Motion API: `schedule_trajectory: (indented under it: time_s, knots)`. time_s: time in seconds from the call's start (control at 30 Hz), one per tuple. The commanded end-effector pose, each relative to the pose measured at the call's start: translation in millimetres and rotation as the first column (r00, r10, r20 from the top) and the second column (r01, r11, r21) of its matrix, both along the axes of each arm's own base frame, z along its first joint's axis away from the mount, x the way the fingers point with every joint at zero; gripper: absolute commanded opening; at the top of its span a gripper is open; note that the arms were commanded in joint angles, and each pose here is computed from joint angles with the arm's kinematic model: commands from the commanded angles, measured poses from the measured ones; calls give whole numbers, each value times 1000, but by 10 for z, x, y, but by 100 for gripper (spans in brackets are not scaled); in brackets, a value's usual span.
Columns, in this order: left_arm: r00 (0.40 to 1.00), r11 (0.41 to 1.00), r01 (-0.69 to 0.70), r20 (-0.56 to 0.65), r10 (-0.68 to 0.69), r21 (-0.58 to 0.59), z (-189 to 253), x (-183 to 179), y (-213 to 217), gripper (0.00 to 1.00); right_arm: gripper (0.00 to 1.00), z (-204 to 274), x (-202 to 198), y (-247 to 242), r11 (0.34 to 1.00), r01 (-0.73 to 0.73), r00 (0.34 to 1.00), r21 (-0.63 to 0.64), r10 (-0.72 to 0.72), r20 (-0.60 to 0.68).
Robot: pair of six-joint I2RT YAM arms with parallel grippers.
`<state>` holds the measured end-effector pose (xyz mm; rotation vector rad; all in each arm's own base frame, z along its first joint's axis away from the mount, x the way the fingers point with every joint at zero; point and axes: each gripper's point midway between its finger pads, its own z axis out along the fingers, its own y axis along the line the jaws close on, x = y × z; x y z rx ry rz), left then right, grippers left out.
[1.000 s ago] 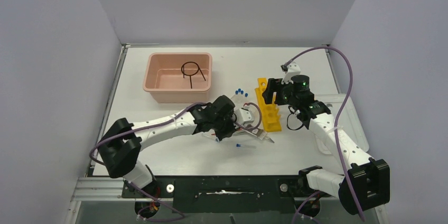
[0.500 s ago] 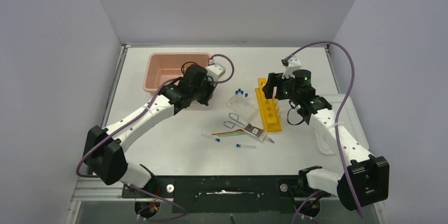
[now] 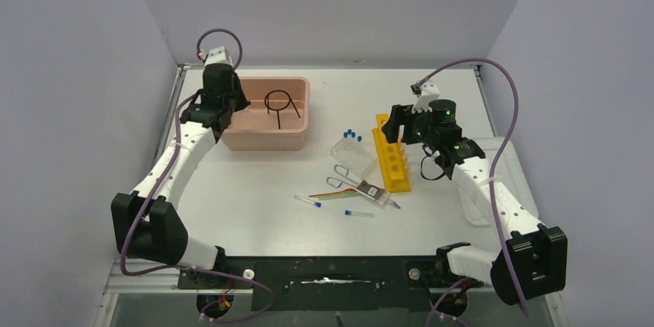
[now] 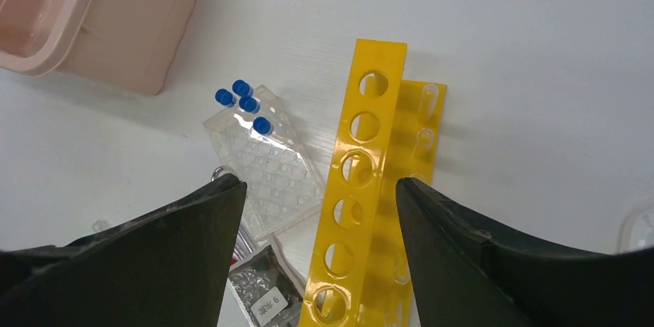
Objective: Organize the chemistry lab equipment
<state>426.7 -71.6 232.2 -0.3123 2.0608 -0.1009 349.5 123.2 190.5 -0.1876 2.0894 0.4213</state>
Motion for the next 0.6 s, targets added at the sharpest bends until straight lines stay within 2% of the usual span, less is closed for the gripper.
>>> schedule_trajectory:
  time_s: [0.0,0.2,0.57]
  knots:
    - [991,988,-87,92,99,-129,75,233,169,3,73,303,92,-3,1000,-7,995,21,5,103]
    - [981,978,-128,121,149,-163,-96,390,242,2,73,284,76,-53,1000,3,995,17,-5,100]
    - [984,952,-135,75,161,-275,-621,555,100,2,73,279,84,-89,1000,11,995,18,-13,100]
